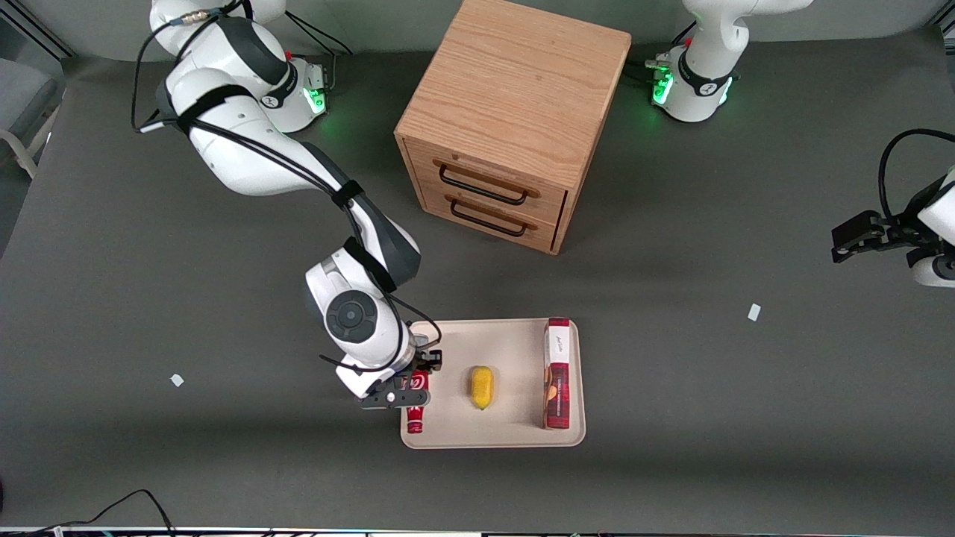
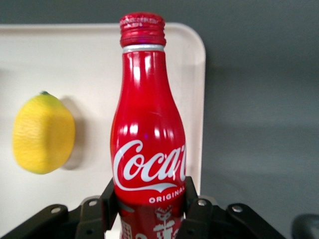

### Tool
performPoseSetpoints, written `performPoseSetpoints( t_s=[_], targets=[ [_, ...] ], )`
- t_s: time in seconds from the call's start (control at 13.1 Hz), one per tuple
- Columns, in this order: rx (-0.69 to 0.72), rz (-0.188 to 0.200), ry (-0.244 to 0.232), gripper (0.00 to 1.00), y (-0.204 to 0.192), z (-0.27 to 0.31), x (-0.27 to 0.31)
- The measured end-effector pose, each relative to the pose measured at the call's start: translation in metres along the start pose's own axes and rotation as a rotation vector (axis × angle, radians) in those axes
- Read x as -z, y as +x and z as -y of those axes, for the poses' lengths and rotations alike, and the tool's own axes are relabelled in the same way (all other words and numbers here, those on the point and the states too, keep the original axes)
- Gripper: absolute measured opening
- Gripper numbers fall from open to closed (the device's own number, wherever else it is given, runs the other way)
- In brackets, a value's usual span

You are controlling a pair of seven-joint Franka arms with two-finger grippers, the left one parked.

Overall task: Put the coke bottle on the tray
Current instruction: 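Lower the bottle onto the tray beside the lemon and open the right gripper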

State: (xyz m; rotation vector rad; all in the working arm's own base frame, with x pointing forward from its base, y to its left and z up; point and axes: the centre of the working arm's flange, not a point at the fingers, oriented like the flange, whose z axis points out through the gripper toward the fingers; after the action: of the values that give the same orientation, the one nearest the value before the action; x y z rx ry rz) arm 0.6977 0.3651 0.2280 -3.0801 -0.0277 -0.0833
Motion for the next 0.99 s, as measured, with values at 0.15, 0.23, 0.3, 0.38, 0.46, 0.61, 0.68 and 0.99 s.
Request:
performPoseSetpoints(
  t_s=[0.15, 0.23, 0.3, 0.38, 0.46, 0.61, 0.68, 0.99],
  targets=[
    [-0.002, 0.002, 0.011, 0.54, -0.002, 0.0, -0.023],
    [-0.003, 0.003, 0.015, 0.54, -0.003, -0.001, -0.032],
    [-0.005, 0.005, 0.016, 0.54, -0.003, -0.002, -0.038],
    [-0.009, 0.005, 0.017, 0.54, -0.002, -0.002, -0.039],
    [-0.013, 0.003, 0.018, 0.59, -0.002, -0.002, -0.038],
    [-0.02, 0.001, 0.019, 0.64, -0.001, -0.002, -0.038],
    [-0.021, 0.001, 0.019, 0.74, -0.001, -0.002, -0.038],
    [-0.029, -0.001, 0.02, 1.0, -0.001, -0.002, -0.037]
  ],
)
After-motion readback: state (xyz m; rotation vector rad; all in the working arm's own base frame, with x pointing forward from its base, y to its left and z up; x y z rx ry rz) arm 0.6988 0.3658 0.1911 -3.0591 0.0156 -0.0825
